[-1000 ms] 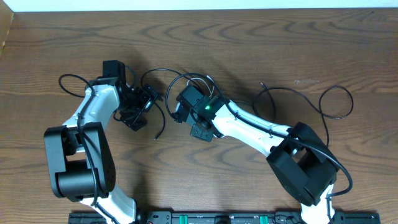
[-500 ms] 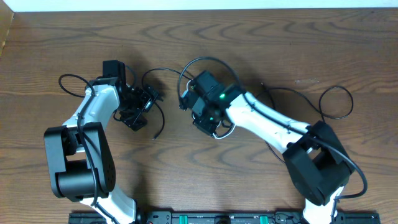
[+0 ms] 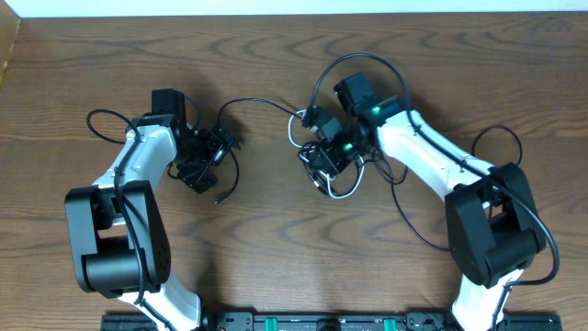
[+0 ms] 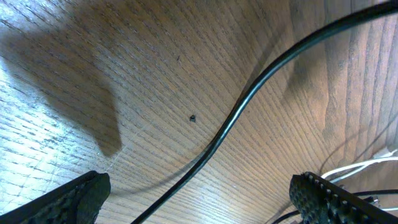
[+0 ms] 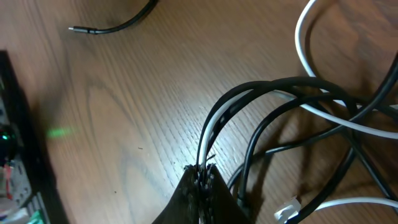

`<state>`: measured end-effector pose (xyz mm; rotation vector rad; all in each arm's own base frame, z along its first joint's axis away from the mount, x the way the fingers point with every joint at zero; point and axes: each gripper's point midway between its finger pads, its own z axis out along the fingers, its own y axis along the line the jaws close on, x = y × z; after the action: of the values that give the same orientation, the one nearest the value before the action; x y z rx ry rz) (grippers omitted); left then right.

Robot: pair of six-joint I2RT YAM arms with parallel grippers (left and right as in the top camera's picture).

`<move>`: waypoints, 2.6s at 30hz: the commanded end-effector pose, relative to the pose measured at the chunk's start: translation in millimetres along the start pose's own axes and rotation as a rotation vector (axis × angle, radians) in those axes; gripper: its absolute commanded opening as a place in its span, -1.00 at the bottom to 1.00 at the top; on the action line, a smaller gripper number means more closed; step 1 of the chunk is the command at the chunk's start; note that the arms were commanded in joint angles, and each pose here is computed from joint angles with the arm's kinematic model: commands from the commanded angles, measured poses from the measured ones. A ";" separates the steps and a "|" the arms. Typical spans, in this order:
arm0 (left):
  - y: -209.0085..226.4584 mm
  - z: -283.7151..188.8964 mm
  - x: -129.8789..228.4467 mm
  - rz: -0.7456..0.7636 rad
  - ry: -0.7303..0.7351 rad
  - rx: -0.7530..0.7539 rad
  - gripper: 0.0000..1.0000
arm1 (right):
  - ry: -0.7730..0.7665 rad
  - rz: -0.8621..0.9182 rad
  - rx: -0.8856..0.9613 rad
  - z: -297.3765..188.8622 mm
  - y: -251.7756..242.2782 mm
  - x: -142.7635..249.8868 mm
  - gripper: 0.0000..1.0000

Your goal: Untangle cables

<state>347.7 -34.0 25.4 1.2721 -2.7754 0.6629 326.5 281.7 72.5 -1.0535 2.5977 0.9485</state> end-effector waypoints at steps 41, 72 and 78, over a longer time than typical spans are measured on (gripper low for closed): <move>6.8 3.4 -1.0 -0.001 0.000 -0.024 0.95 | 0.043 0.475 0.591 -72.8 -132.4 49.5 -0.97; 6.8 3.4 -1.0 -0.002 0.000 -0.024 0.96 | -0.313 -0.168 -0.608 -87.3 59.1 -6.4 -0.98; 6.8 3.4 -1.0 -0.001 0.000 -0.024 0.96 | -0.314 -0.164 -0.609 -87.7 58.7 -6.5 -0.98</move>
<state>347.7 -34.0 25.4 1.2721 -2.7754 0.6629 298.0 260.5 153.0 -1.0894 2.0967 1.7113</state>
